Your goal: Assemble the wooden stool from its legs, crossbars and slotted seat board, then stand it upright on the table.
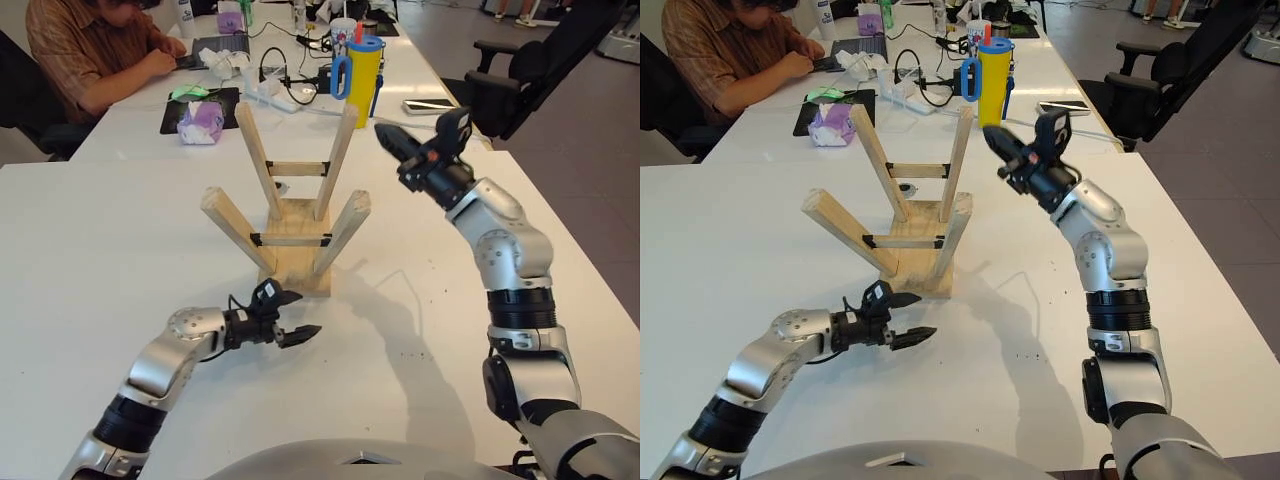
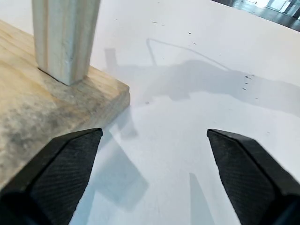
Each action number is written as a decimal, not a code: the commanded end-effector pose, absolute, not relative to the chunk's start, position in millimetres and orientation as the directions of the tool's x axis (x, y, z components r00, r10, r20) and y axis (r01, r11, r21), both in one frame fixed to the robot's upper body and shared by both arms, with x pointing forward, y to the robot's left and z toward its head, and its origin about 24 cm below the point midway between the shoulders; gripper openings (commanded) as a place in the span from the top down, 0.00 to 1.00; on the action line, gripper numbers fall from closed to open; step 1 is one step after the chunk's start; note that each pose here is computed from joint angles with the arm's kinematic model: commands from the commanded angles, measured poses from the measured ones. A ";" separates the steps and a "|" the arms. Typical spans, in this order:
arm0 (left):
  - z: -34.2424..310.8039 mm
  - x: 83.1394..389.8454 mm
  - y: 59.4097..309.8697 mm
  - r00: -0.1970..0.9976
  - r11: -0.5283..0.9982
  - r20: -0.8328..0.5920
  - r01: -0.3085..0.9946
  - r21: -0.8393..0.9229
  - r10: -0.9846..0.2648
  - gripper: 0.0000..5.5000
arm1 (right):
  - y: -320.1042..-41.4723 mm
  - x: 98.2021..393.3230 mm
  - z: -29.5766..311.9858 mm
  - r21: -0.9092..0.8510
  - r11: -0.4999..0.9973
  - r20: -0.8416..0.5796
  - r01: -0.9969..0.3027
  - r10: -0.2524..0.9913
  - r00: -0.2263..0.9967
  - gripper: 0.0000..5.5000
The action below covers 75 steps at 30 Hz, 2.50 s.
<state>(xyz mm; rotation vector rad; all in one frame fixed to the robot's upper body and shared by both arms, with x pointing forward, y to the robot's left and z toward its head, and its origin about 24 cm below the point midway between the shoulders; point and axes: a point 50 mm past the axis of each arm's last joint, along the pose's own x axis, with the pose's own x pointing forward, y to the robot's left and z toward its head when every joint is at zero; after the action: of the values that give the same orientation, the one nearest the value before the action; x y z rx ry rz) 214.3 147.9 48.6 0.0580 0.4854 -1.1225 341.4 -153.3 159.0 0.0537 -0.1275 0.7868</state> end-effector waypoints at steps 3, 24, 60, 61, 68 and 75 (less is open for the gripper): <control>48.0 225.6 188.0 0.412 0.555 -0.496 0.812 -0.181 -0.764 0.25 | -140.2 350.0 135.6 -0.208 0.478 -0.023 -0.853 0.870 0.493 1.00; 9.9 251.6 187.9 0.605 0.767 -0.610 0.641 -0.009 -0.512 0.25 | -92.6 309.8 101.7 -0.145 0.139 -0.179 -0.980 0.970 0.164 1.00; 24.9 194.5 175.8 0.892 0.920 -0.402 0.318 0.229 -0.208 0.25 | -144.3 183.3 47.6 0.509 0.618 -0.202 -0.599 0.762 0.615 1.00; 26.4 195.2 174.8 0.894 0.920 -0.396 0.319 0.228 -0.211 0.25 | -152.9 182.5 47.2 0.475 0.665 -0.217 -0.576 0.723 0.656 1.00; 25.9 197.4 169.9 0.889 0.914 -0.399 0.336 0.228 -0.227 0.25 | -214.3 165.0 36.7 0.201 0.881 -0.356 -0.428 0.473 0.806 1.00; 25.1 208.2 161.5 0.886 0.911 -0.383 0.357 0.208 -0.260 0.25 | -249.7 175.9 24.6 -0.008 0.957 -0.390 -0.290 0.264 0.882 1.00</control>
<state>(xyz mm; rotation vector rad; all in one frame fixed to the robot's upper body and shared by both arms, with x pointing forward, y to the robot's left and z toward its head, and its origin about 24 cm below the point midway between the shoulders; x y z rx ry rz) 201.4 165.4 25.2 0.2892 0.3690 -0.3122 165.9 -248.5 26.5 -0.0312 0.4164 0.3214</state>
